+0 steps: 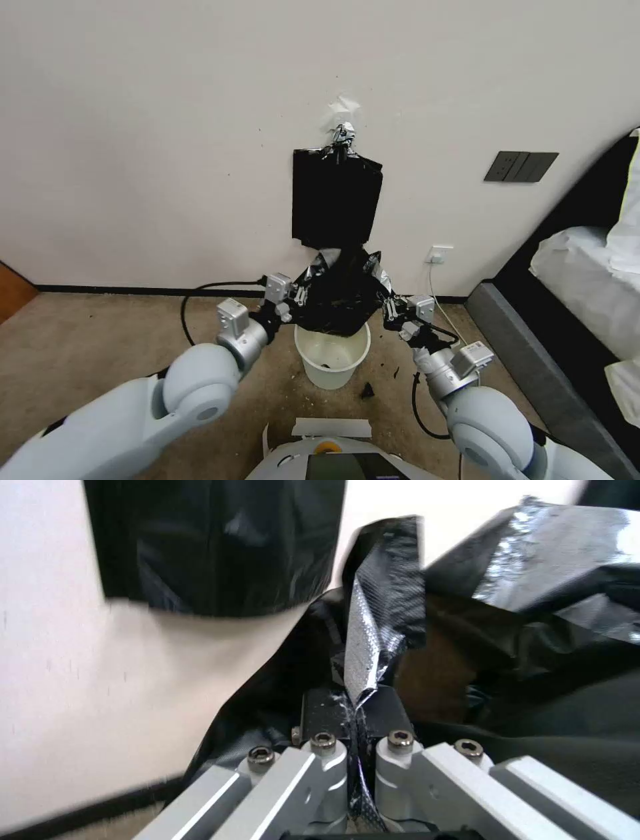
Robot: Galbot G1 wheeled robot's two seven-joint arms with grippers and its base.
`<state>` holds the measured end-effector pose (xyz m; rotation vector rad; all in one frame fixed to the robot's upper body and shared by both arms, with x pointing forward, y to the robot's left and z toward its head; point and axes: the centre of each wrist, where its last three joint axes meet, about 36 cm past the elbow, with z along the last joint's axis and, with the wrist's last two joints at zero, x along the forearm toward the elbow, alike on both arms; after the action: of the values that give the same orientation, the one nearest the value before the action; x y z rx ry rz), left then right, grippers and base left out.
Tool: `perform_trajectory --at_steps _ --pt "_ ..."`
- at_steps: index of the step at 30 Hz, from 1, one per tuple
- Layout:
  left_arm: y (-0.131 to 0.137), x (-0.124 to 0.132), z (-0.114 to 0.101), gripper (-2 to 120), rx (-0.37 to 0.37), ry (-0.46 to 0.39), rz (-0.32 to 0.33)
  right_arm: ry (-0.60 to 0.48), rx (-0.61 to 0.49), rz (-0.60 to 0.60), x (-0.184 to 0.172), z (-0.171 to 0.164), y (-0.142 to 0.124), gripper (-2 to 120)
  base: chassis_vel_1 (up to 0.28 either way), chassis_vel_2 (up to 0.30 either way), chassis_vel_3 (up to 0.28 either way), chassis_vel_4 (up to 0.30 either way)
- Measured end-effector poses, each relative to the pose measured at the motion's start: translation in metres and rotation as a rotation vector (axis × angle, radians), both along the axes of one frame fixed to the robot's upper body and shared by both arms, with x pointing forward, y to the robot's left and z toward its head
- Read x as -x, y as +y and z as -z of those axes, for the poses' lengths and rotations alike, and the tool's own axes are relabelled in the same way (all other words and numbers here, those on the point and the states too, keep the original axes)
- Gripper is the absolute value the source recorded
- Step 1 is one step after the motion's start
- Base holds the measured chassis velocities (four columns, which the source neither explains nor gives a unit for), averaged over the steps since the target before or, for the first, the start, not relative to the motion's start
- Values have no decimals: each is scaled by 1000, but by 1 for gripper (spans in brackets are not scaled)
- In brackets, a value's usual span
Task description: Place a trash bag onto the trash bin.
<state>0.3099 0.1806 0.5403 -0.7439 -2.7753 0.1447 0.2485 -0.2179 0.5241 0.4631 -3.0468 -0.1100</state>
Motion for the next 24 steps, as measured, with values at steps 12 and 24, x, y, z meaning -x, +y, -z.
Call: perform_trajectory --at_steps 12,24 --pt "-15 -1 17 0 54 64 -45 117 21 57 3 2 -9 0 0 0 0 0" --pt "0 1 75 0 -17 166 -181 244 -94 100 0 48 13 0 0 0 0 0"
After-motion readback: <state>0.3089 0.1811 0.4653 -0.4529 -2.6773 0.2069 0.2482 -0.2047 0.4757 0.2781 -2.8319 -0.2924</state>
